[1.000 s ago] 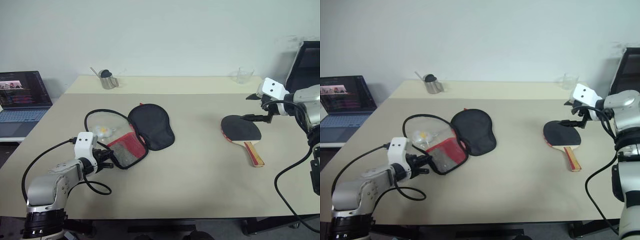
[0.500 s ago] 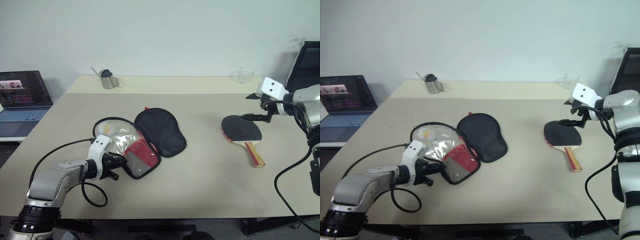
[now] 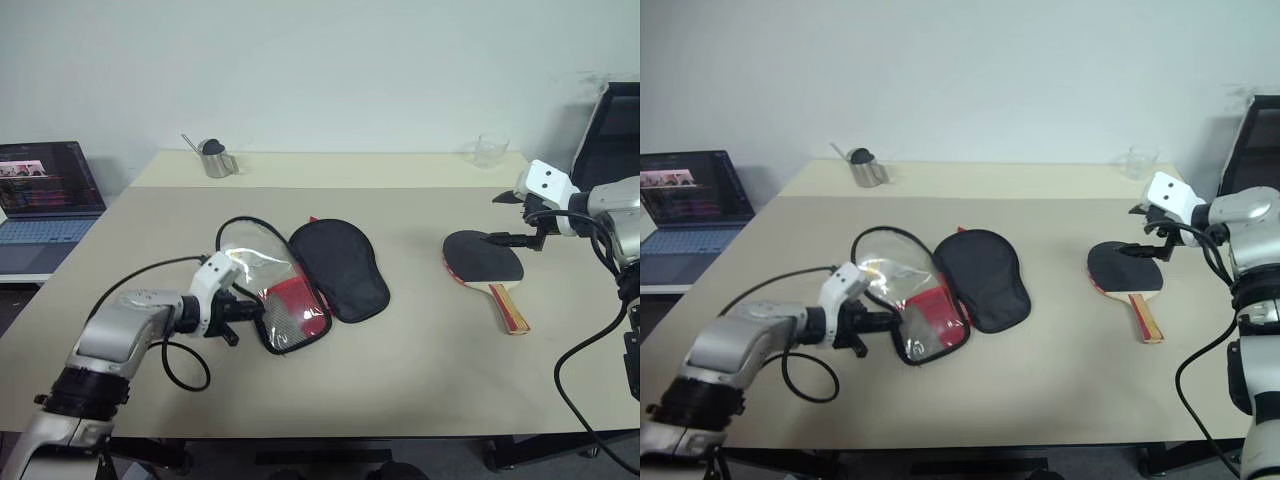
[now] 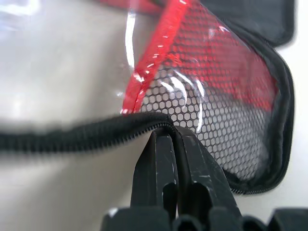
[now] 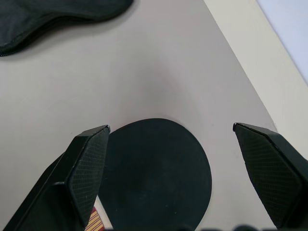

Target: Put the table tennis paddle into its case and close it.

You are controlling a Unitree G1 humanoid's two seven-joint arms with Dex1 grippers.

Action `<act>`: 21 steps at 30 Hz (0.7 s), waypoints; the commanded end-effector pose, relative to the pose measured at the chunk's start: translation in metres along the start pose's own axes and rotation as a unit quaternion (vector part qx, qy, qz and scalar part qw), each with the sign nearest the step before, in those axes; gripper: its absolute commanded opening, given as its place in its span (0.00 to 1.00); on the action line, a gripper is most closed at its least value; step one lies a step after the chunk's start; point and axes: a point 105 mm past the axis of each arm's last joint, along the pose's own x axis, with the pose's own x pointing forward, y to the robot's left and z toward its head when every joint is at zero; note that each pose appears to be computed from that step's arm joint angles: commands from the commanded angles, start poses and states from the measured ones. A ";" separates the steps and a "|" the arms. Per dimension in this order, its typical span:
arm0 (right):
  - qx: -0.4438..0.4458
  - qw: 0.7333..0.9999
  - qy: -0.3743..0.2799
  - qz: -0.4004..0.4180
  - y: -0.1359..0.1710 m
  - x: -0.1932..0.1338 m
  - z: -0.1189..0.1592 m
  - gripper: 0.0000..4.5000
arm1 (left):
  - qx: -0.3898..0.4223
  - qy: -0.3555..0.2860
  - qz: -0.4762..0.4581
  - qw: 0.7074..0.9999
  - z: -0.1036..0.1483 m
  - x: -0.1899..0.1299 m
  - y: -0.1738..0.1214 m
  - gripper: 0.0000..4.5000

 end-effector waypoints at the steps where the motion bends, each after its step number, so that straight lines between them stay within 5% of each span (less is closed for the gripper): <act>1: -0.011 1.000 -0.017 -0.022 -0.009 -0.012 0.010 1.00 | 0.044 -0.016 -0.014 0.999 0.017 -0.006 0.005 0.01; 14: -0.008 1.000 -0.020 -0.014 -0.005 -0.005 0.012 1.00 | 0.039 -0.032 0.052 0.997 0.051 0.027 0.051 0.01; 21: -0.005 1.000 -0.018 -0.014 -0.003 -0.006 0.009 1.00 | 0.042 -0.038 0.037 0.998 0.057 0.036 0.049 0.01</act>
